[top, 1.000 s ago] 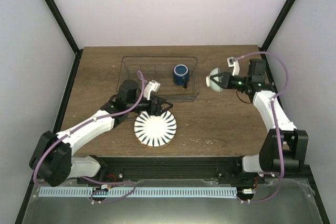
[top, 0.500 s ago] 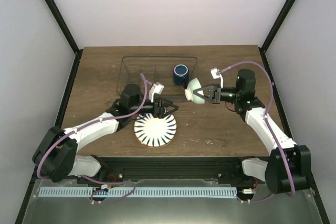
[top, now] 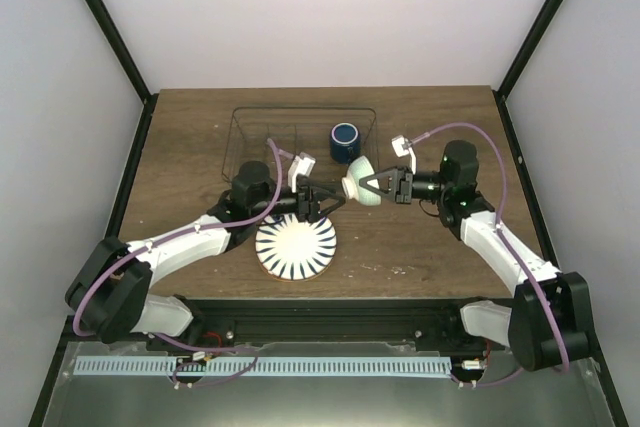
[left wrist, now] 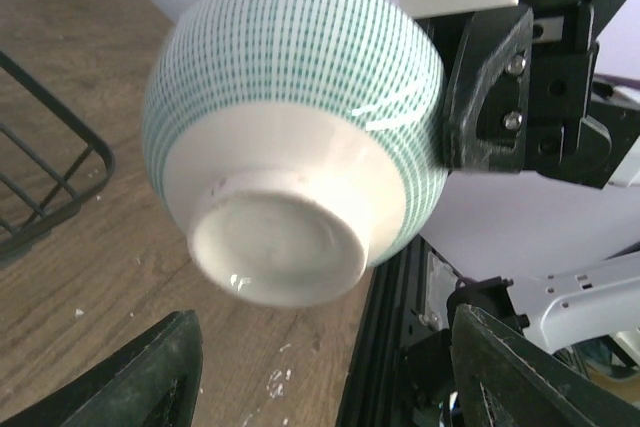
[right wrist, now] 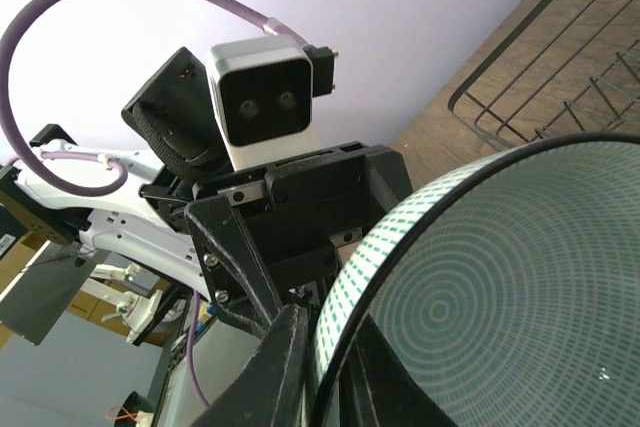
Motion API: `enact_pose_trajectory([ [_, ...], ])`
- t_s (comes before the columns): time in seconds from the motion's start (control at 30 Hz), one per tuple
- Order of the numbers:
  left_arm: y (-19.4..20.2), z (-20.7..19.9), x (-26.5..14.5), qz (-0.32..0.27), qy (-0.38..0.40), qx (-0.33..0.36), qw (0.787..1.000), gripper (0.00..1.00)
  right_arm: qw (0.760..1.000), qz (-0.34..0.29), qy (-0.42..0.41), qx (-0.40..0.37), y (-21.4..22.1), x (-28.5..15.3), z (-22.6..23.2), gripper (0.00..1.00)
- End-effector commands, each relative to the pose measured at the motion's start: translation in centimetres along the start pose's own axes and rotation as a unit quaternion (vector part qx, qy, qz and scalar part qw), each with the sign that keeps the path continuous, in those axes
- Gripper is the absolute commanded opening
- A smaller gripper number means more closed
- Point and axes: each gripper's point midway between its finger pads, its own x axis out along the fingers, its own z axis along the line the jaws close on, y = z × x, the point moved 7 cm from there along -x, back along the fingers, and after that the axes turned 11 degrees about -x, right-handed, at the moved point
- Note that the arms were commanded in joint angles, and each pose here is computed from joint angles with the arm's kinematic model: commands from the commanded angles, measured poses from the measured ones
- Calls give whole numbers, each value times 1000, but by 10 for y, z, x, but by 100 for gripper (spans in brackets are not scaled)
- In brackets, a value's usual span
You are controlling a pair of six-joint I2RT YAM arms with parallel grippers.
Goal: Load the mixed dishes into the dish rack
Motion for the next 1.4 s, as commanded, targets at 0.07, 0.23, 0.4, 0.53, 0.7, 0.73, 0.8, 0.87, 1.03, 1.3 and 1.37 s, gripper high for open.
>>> enact_pose_trajectory([
  [0.07,-16,-16,-3,-56,32,24,998,69,999,-19,-21,-40,-8,4,17,2],
  [0.23,-17,-15,0,-67,43,17,997,69,998,-26,-22,-44,-9,7,21,2],
  [0.4,-13,-7,4,-66,39,3,997,69,998,-33,-24,-51,-13,6,25,2],
  [0.53,-9,2,5,-64,11,1,998,68,998,-33,-23,-56,-15,6,28,2],
  [0.7,-7,6,5,-67,0,0,998,68,998,-34,-20,-55,-15,6,28,2],
  [0.73,-8,5,5,-68,2,1,998,68,998,-34,-20,-54,-15,6,28,2],
  [0.8,-9,4,5,-70,8,2,998,68,998,-34,-20,-54,-15,6,28,2],
  [0.87,-10,2,6,-71,19,-1,997,68,998,-34,-19,-54,-15,6,27,2],
  [1.03,-10,0,9,-71,34,-11,997,68,998,-36,-21,-51,-12,6,25,2],
  [1.3,-10,-3,13,-69,43,-14,997,68,998,-38,-27,-46,-9,7,22,2],
  [1.37,-10,-3,14,-70,44,-15,996,68,998,-37,-26,-43,-8,7,20,3],
])
